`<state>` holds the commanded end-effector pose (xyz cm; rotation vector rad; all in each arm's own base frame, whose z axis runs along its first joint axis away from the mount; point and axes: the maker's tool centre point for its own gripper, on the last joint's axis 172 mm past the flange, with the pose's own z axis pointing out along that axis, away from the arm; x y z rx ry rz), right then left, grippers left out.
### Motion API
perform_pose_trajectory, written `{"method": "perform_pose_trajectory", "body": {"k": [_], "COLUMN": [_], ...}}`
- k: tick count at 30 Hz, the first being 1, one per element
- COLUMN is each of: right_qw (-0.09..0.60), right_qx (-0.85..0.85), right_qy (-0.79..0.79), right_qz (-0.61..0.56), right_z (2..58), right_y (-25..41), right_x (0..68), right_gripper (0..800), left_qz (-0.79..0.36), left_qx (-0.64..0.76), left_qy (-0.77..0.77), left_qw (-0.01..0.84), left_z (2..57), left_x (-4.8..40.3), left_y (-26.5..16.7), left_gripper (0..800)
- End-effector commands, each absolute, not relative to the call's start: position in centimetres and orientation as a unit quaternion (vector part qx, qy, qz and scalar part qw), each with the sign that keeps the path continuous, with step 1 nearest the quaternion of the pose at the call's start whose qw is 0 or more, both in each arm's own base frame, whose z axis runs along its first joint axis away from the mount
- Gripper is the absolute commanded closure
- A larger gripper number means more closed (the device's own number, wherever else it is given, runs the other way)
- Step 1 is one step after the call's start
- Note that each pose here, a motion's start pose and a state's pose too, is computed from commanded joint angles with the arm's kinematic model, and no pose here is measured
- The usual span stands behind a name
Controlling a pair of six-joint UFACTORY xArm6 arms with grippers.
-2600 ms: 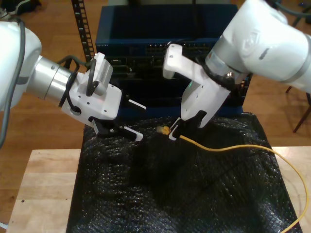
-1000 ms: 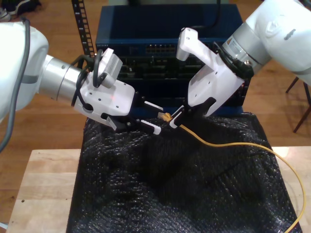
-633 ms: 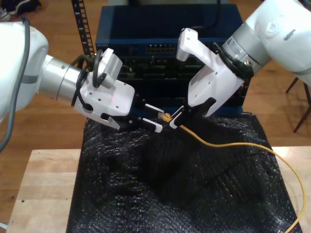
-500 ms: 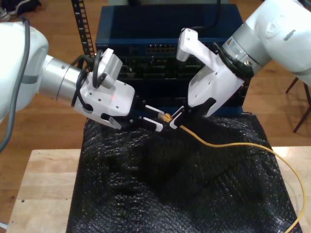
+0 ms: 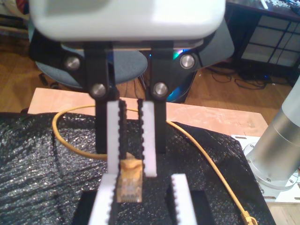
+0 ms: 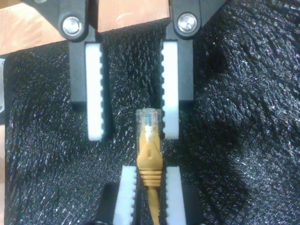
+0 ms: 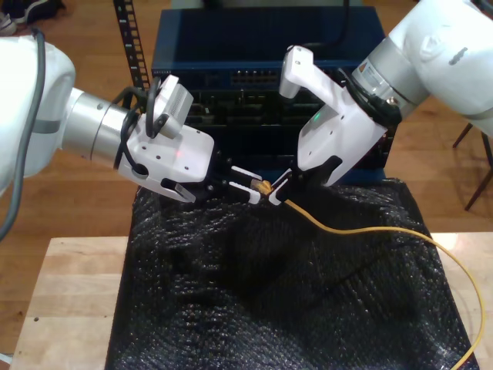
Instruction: Grab the cable and plug it in
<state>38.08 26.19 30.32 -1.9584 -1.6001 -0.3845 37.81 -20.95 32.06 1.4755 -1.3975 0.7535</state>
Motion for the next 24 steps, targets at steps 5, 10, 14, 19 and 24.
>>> {"method": "perform_pose_trajectory", "body": {"k": [5,10,14,19,24], "right_qw": [0.288,0.288,0.288,0.294,0.285], "right_qx": [-0.733,-0.733,-0.733,-0.729,-0.714], "right_qy": [-0.599,-0.599,-0.599,-0.603,-0.622], "right_qz": [-0.145,-0.145,-0.144,-0.136,-0.151], "right_z": [30.5,30.5,30.4,30.3,31.4], "right_y": [26.2,26.2,26.2,26.3,26.2], "right_x": [38.1,38.1,38.1,37.5,37.8], "right_gripper": [789,788,768,251,82], "left_qz": [0.307,0.308,0.307,0.307,0.31], "left_qx": [0.602,0.605,0.606,0.605,0.606], "left_qy": [-0.569,-0.567,-0.567,-0.567,-0.567], "left_qw": [0.468,0.466,0.466,0.466,0.464], "left_z": [31.9,31.9,31.9,32.0,32.2], "left_x": [37.8,38.0,38.0,38.0,38.2], "left_y": [-20.9,-20.8,-20.8,-20.8,-20.8], "left_gripper": [629,760,784,791,791]}}
